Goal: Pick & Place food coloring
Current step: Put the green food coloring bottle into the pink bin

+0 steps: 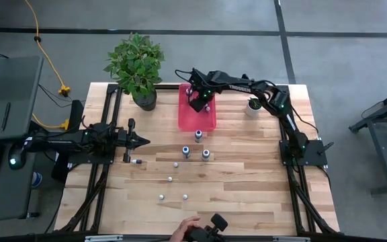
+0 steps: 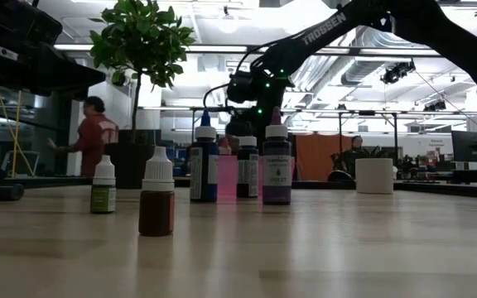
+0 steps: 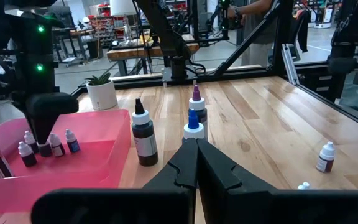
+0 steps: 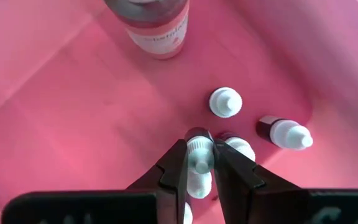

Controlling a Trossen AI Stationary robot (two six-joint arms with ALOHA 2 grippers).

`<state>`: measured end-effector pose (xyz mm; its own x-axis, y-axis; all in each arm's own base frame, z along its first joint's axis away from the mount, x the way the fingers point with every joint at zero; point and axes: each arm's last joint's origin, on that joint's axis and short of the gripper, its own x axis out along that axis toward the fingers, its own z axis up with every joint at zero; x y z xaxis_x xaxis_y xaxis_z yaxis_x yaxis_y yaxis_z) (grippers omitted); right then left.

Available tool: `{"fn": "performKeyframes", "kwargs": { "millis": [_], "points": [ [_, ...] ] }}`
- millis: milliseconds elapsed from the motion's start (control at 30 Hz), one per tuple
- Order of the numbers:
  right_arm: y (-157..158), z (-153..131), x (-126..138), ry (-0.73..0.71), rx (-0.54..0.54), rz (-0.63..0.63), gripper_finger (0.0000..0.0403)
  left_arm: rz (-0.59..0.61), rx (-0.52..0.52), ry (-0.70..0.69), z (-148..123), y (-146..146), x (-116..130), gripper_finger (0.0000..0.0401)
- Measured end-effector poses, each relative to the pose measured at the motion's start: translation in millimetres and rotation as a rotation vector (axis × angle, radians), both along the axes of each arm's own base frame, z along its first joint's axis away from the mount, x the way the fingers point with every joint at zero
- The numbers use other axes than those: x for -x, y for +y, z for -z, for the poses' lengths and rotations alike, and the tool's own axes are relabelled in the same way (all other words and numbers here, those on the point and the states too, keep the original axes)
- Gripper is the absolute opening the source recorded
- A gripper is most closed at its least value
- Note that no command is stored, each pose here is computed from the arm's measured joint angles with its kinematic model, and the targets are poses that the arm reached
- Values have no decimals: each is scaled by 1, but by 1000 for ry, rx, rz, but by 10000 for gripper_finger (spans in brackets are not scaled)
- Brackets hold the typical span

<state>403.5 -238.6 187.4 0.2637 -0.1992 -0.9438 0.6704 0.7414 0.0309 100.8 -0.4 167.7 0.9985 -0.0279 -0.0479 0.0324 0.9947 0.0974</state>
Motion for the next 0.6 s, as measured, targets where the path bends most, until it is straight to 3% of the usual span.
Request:
{"fn": "performKeyframes", "kwargs": {
  "millis": [600],
  "points": [
    [-1,0,0,-19,-20,-8,68,0,0,0,0,0,0,0]
  ]
}}
